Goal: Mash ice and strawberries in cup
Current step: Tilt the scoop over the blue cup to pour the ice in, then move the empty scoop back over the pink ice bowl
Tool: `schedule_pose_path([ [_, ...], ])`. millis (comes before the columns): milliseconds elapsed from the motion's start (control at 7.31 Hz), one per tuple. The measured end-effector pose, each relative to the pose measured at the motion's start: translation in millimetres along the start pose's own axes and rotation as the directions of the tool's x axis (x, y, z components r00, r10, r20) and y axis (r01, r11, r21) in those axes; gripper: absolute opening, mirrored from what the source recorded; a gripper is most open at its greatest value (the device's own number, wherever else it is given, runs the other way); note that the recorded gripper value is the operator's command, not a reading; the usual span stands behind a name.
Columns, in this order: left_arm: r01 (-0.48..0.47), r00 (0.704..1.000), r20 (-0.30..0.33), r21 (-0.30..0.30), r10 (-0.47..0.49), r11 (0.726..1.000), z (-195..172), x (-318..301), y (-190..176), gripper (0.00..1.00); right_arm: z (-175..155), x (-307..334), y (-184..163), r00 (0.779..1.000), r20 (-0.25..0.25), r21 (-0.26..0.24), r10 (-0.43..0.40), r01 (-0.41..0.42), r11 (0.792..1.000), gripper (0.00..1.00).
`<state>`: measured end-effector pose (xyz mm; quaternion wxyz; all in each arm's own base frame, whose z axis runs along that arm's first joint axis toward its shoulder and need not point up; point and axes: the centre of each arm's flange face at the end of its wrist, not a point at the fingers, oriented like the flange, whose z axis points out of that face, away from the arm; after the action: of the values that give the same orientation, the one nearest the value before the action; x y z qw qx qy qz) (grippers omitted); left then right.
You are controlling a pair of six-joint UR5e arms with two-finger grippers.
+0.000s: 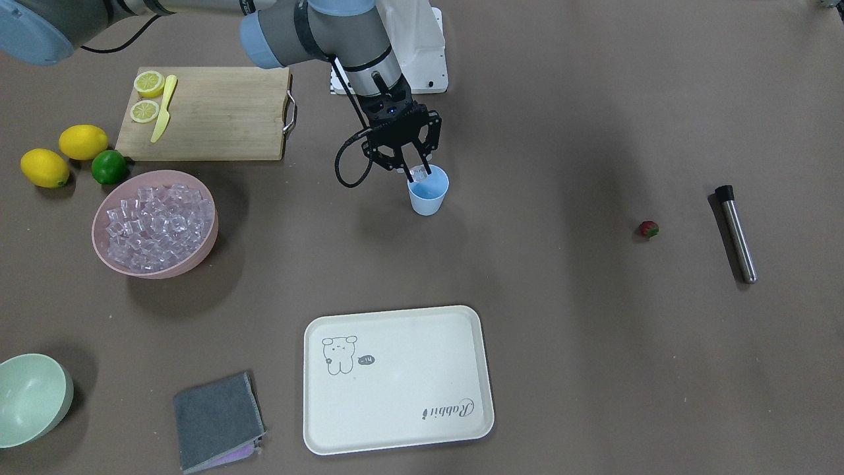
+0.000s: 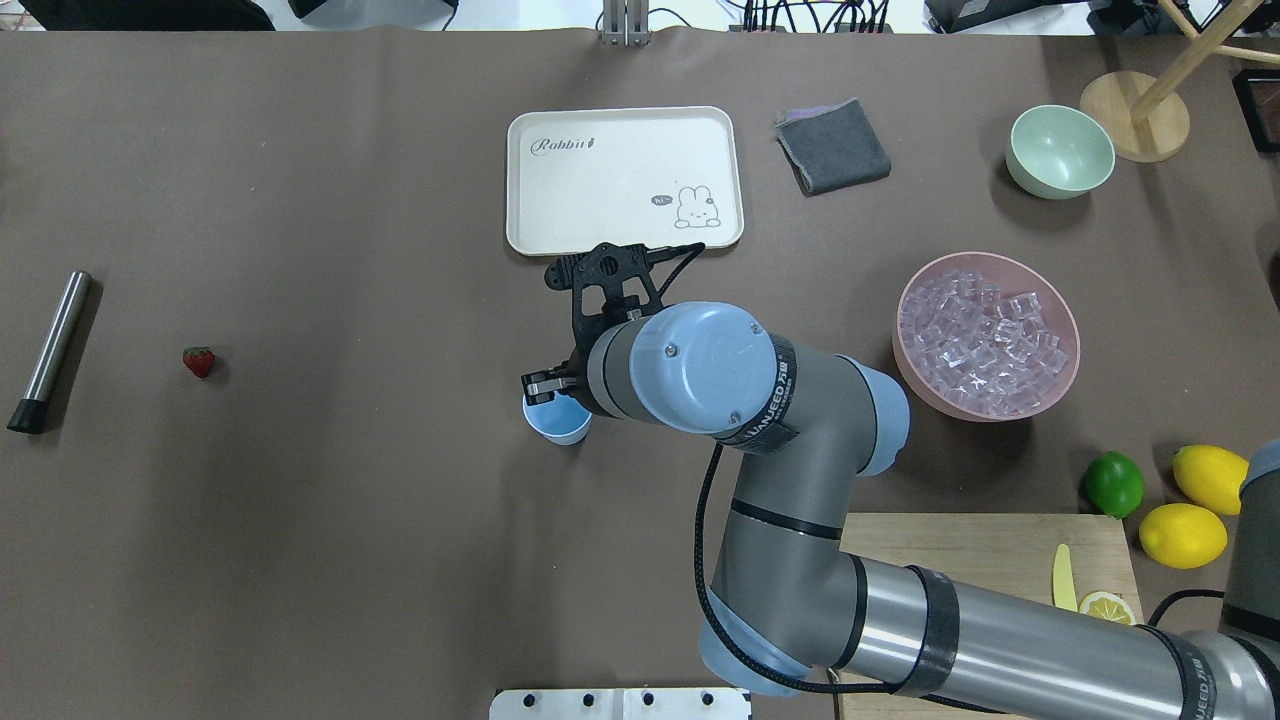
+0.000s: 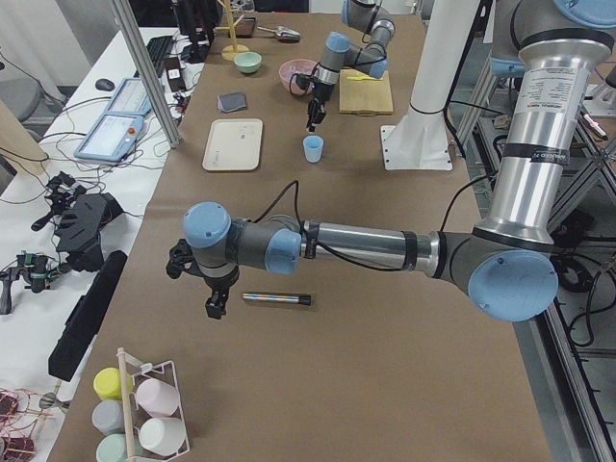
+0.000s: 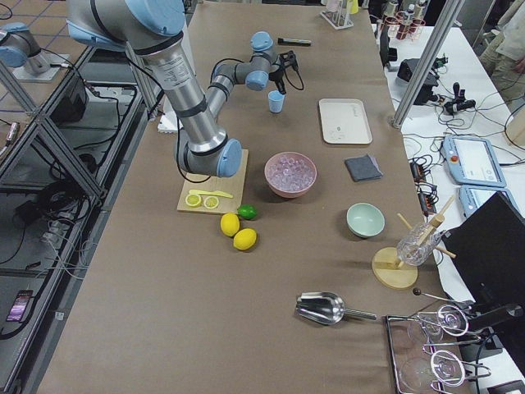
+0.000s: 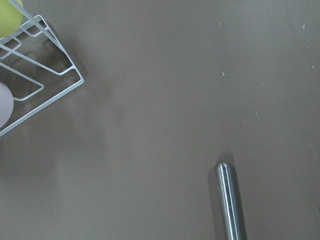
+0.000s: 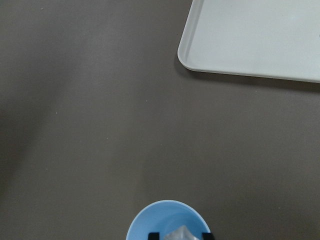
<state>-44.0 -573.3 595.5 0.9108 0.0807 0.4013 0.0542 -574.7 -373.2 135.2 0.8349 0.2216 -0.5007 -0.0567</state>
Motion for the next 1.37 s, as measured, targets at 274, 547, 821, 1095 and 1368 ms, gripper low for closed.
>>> schedule_pose_path([
  [274, -0.002, 1.0, 0.0, 0.002, 0.002, 1.0, -0.9, 0.9, -2.9, 0.98, 5.6, -1.0, 1.5, 1.0, -0.012, 0.004, -0.002, 0.002, 1.0, 0.89],
  [547, -0.002, 1.0, 0.001, 0.004, 0.002, 1.0, -2.5, 1.8, -5.5, 0.98, 11.9, -8.7, -1.9, 1.0, -0.017, 0.005, -0.001, 0.001, 1.0, 0.98],
  [821, 0.001, 1.0, 0.002, 0.007, -0.001, 1.0, -5.0, 1.2, -7.1, 0.98, 12.4, -16.6, -5.1, 1.0, -0.011, 0.007, 0.01, -0.01, 1.0, 0.99],
  [1095, 0.0, 1.0, 0.003, 0.014, 0.0, 1.0, -8.9, 1.3, -7.8, 0.98, -1.2, -1.9, -22.6, 0.999, -0.005, 0.019, 0.042, -0.042, 0.999, 0.99],
  [1368, -0.006, 1.0, 0.001, 0.021, 0.006, 1.0, -11.9, 4.0, -8.6, 0.98, -35.3, 83.7, -57.8, 0.994, -0.014, -0.047, 0.109, -0.109, 0.993, 0.99],
])
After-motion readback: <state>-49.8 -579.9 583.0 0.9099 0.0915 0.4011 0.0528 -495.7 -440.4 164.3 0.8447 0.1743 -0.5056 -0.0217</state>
